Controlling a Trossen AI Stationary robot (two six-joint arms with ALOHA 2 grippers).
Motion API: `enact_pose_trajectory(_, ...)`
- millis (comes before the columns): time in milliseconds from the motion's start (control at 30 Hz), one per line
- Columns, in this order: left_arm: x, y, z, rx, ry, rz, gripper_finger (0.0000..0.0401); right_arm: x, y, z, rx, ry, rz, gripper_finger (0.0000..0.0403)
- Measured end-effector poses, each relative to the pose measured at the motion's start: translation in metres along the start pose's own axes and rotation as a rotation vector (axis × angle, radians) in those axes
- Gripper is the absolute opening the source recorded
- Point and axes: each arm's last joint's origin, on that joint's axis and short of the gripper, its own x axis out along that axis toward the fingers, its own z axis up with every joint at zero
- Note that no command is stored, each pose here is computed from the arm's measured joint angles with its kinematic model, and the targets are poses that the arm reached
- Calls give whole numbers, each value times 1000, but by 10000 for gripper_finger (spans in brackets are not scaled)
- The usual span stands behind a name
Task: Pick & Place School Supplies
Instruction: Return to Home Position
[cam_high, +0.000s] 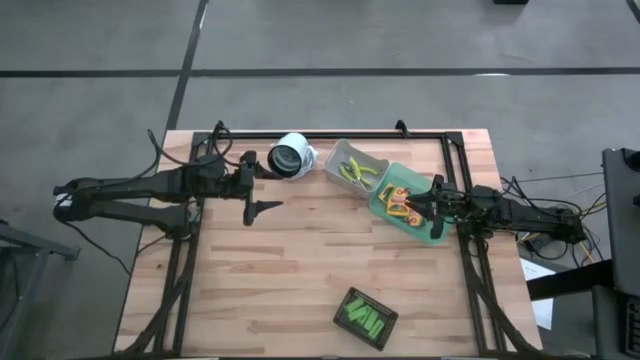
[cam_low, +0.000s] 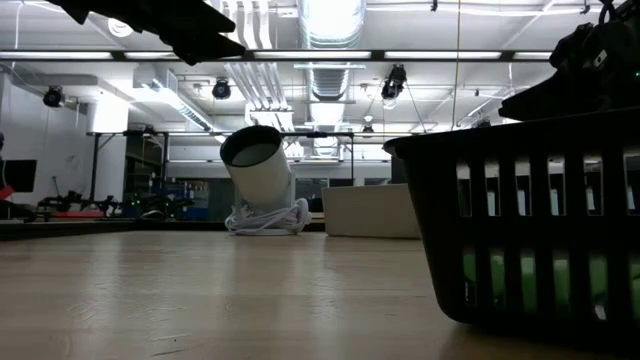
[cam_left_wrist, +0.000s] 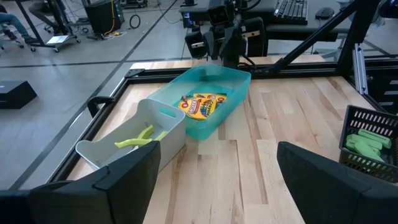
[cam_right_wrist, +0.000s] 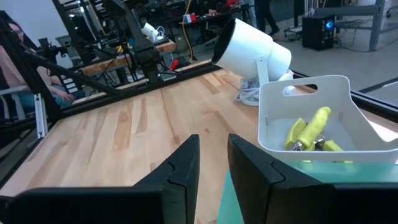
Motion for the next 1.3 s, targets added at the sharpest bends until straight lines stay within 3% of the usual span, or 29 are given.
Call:
enact_pose_trajectory(133, 0, 0, 1, -28, -10, -6, 328, 0, 0, 0, 0, 0, 0, 82)
enact_pose_trajectory(367, -25, -3, -12, -31, 132, -34, 328, 0, 0, 0, 0, 0, 0, 82)
enact_pose_trajectory(600, -56, -5, -10, -45, 12, -24, 328, 0, 0, 0, 0, 3, -1, 82)
enact_pose_trajectory(733, -67, -7, -30, -94, -34, -22, 328, 1, 0, 0, -1, 7, -2, 82)
enact_pose_trajectory(1067, -74, -13, -90, -188, -344, -27, 328, 0, 0, 0, -1, 5, -1, 82)
enact_pose_trajectory(1233, -76, -15, -111, -226, -390, -39, 328, 0, 0, 0, -1, 6, -1, 82)
enact_pose_trajectory(1300, -72, -16, -118, -244, -342, -55, 328, 0, 0, 0, -1, 5, -1, 82)
